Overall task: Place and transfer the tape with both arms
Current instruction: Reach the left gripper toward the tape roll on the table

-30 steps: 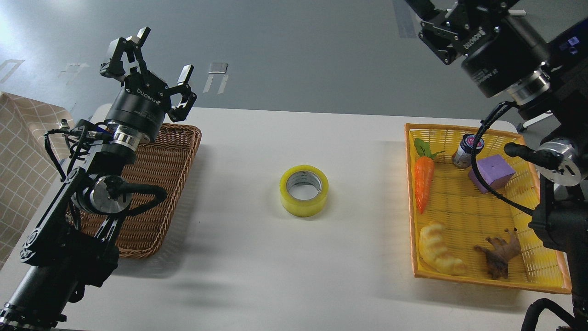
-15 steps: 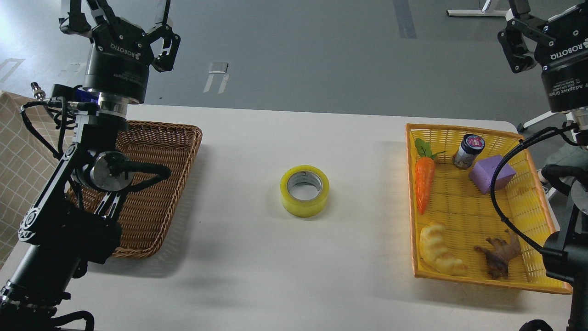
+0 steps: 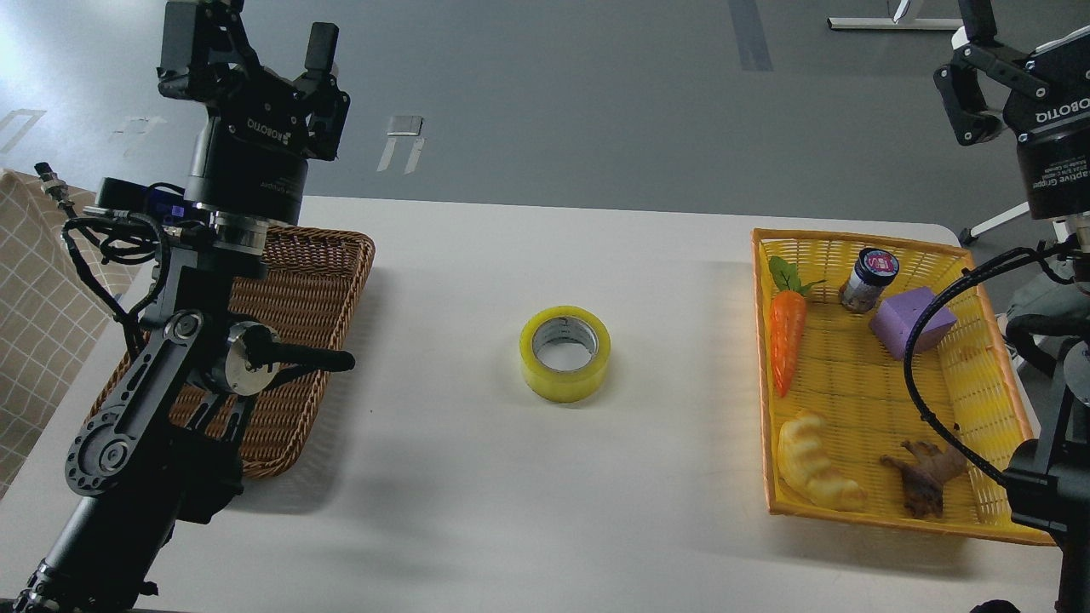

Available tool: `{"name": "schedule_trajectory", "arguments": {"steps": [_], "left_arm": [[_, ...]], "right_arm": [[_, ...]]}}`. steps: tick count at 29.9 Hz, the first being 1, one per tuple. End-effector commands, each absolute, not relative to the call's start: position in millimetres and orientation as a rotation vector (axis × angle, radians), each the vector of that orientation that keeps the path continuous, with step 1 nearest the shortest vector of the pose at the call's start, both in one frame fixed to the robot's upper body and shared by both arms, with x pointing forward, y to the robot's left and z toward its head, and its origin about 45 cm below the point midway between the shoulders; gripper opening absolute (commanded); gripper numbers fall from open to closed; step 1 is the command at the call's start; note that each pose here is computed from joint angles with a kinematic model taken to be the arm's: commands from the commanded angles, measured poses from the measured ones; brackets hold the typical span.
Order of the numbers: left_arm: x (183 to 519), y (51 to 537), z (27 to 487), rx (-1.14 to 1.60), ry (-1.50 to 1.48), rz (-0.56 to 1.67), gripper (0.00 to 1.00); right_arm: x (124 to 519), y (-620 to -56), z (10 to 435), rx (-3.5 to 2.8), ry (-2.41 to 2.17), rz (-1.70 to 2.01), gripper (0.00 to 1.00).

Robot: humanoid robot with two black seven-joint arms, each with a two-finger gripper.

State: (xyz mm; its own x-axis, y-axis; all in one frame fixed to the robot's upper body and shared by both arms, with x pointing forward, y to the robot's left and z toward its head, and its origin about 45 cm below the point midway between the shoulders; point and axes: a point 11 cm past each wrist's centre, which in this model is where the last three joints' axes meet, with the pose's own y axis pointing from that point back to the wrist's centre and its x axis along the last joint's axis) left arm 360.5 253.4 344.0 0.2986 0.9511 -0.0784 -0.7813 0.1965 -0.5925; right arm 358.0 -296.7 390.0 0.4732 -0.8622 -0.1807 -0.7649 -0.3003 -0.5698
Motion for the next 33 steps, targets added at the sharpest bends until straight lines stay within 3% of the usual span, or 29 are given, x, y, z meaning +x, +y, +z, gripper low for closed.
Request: {"name": "schedule_trajectory", "arguments": {"steps": [1, 9, 17, 25, 33], "left_arm": [[360, 244, 345, -0.472, -0.474, 1.22, 0.98], [371, 224, 295, 0.207, -0.703, 1.176, 0.98], [375, 207, 255, 0.609, -0.815, 1.073, 0.98], [367, 174, 218, 0.776, -0.833, 0.902, 0.98], [372, 190, 179, 1.113, -0.968, 0.799, 0.98]], "right_arm": [[362, -298, 383, -2.131, 1.359, -0.183, 1.0], [367, -297, 382, -2.137, 1.361, -0.17, 1.0], [368, -296, 378, -2.143, 1.365, -0.156, 1.0], [370, -302, 377, -2.16, 1.387, -0.166, 1.0], [371, -301, 380, -2.158, 1.38, -0.171, 1.0]]}}
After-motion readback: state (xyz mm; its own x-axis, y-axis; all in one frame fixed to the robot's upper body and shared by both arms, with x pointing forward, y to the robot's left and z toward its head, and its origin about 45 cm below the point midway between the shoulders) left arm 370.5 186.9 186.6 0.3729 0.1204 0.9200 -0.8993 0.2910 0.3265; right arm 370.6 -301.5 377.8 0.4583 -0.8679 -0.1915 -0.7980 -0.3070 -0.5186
